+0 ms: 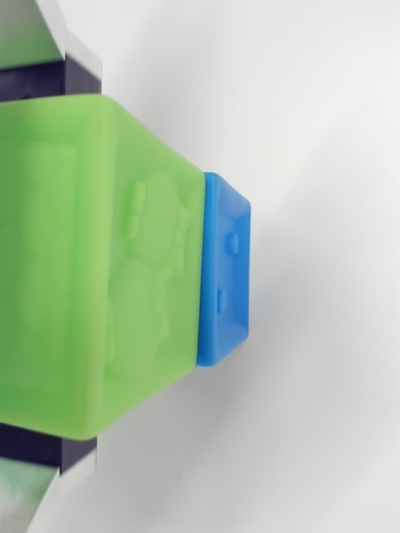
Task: Stack cube
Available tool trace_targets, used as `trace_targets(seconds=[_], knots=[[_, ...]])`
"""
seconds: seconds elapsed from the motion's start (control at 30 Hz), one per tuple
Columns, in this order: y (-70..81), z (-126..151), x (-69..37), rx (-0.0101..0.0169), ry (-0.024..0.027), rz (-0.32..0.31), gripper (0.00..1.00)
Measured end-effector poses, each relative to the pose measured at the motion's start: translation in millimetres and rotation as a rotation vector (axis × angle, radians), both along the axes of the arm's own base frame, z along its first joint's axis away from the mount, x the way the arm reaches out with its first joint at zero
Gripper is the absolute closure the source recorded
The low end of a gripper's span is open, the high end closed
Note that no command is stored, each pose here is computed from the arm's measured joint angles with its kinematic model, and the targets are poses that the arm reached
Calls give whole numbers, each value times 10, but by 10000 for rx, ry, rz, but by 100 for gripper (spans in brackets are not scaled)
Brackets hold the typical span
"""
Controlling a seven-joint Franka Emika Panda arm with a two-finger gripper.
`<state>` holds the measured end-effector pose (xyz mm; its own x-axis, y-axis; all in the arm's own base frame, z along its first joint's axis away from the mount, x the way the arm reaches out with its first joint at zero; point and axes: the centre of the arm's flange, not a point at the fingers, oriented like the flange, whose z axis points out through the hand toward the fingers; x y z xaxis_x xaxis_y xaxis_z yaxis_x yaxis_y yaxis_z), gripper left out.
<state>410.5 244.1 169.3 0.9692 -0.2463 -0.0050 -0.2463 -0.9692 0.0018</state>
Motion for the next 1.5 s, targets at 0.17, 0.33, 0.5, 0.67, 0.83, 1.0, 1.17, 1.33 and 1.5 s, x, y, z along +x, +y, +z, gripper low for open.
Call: trace_targets(seconds=[0.17,0.33,0.5,0.67,0.83,1.0,1.17,1.33,1.5], knots=[[0,0,0,0,-1,0,0],[0,0,0,1,-1,-1,0],[0,0,1,1,-1,-1,0],[0,0,0,-1,1,-1,0],[-1,20,4,-2,-11,1,0],[2,99,8,-2,-27,-1,0],[7,206,11,2,-45,-7,0],[7,350,12,1,-51,-8,0],[6,512,10,5,-61,-15,0]])
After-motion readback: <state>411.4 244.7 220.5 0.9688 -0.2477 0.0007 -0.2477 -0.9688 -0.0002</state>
